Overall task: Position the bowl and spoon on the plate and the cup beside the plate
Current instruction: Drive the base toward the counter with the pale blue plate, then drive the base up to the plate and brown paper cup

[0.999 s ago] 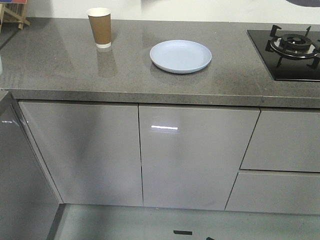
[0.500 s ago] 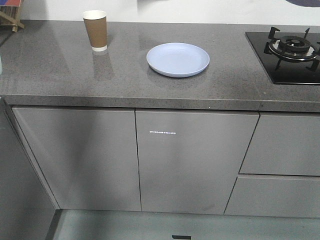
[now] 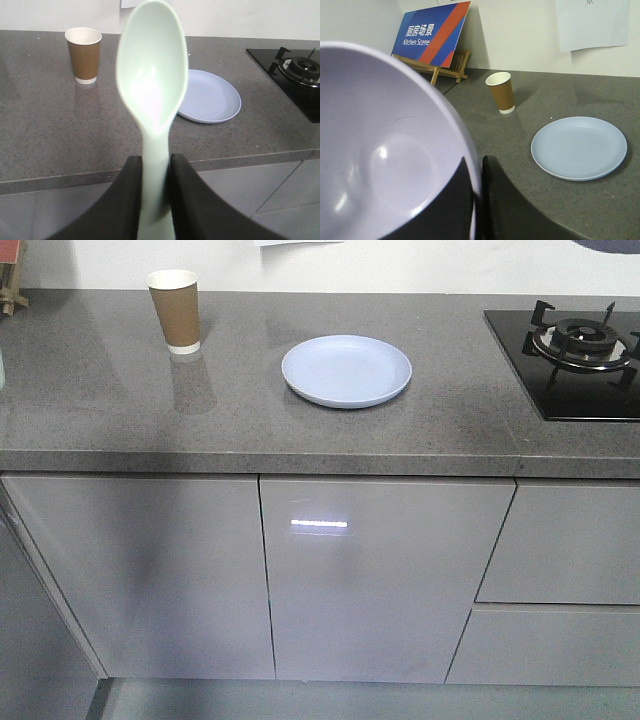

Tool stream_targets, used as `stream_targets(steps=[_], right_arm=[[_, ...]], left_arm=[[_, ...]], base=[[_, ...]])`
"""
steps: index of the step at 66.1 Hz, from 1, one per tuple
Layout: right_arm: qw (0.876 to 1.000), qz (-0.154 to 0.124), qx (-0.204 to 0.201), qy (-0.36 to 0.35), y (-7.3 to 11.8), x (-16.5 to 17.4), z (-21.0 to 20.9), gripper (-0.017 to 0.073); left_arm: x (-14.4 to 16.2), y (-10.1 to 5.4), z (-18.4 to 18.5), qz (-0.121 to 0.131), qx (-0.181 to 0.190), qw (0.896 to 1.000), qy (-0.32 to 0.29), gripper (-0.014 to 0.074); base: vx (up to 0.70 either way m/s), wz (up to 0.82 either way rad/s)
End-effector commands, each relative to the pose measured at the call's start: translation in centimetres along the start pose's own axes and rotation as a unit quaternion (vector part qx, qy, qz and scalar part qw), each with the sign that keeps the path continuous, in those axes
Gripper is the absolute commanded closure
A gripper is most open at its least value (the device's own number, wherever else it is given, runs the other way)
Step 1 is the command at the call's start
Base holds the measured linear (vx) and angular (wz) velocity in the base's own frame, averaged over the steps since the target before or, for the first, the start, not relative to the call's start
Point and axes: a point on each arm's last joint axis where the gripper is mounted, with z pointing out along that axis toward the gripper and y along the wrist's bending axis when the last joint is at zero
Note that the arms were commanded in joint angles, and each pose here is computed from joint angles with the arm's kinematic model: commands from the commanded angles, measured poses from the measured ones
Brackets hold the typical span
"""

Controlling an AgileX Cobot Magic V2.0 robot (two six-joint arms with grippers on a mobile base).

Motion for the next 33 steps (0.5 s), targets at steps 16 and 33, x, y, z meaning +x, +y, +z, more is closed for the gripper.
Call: stream_targets(steps=[16, 33], right_arm=[[0.999, -0.018, -0.028, -0.028, 2.05, -1.01, -1.01, 0.0565], [0.999, -0.018, -0.028, -0.028, 2.05, -1.01, -1.01, 0.0565]], left_arm=[[-1.33, -0.45, -1.24, -0.002, 0.012, 0.999, -0.053, 0.0599], [-1.33, -0.45, -1.24, -0.002, 0.012, 0.999, -0.053, 0.0599]], base=[[0.06, -0.01], [0.06, -0.02]])
